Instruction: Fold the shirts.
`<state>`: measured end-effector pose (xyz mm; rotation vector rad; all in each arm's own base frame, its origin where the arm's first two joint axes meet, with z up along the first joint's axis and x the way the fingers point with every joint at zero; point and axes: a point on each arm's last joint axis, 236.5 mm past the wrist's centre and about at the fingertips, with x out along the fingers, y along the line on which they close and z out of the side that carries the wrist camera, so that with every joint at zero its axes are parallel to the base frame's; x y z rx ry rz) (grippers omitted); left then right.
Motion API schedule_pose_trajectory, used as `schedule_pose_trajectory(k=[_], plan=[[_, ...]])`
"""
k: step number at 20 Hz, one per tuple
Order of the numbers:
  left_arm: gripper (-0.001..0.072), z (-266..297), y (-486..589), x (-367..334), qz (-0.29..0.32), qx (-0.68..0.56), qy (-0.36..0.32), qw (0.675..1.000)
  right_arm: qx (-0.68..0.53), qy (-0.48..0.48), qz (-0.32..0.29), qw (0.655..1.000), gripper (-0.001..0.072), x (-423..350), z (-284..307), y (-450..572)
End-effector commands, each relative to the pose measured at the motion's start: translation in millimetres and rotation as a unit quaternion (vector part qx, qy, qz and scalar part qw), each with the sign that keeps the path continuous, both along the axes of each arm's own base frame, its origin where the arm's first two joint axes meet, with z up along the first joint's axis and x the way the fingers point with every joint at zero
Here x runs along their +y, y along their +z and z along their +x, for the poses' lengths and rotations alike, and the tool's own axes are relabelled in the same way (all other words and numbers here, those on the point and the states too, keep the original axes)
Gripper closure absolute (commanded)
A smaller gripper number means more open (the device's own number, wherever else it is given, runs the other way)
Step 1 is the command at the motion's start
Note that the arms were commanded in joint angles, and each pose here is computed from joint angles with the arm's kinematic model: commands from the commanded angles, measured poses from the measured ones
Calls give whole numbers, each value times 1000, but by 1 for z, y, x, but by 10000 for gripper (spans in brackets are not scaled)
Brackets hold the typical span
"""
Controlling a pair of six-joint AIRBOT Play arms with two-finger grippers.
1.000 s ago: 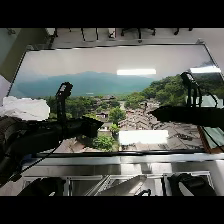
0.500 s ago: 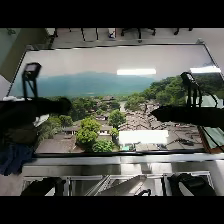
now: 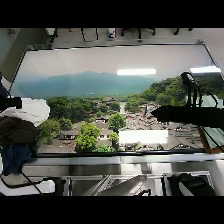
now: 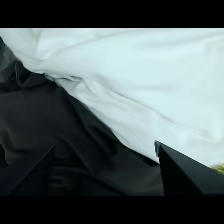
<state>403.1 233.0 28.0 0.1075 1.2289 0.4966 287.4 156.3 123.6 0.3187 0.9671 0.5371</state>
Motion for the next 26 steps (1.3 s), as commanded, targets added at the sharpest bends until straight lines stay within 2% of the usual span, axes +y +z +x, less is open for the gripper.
schedule_pose_trajectory(k=[1,7,8,9,10,13,16,18,21,23,26], plan=[[12,-2,-78,56,-12,46,35,998,-2,-1,1,1000,692,0,1,1],[14,37,-133,63,-30,59,29,997,-2,0,14,1000,692,5,0,4],[106,45,-135,61,-39,54,32,997,-1,0,14,1000,692,5,0,4],[431,49,-134,61,-45,52,37,997,-1,0,14,1000,692,5,0,4],[687,52,-131,62,-46,51,40,997,-1,0,14,1000,692,5,0,4],[694,63,-109,60,-60,34,52,996,-1,0,14,1000,692,5,0,4],[695,72,-79,42,-101,14,62,993,-2,0,13,1000,691,4,0,4],[695,94,-33,11,-132,-34,37,990,-2,0,14,1000,692,4,0,4],[695,126,69,-76,-183,-138,-49,972,-2,0,14,1000,692,4,0,4],[695,130,141,-172,-249,-202,-141,937,-10,-6,16,1000,691,4,5,6],[694,98,220,-315,-325,-243,-274,872,-10,-6,16,1000,691,4,5,7]])
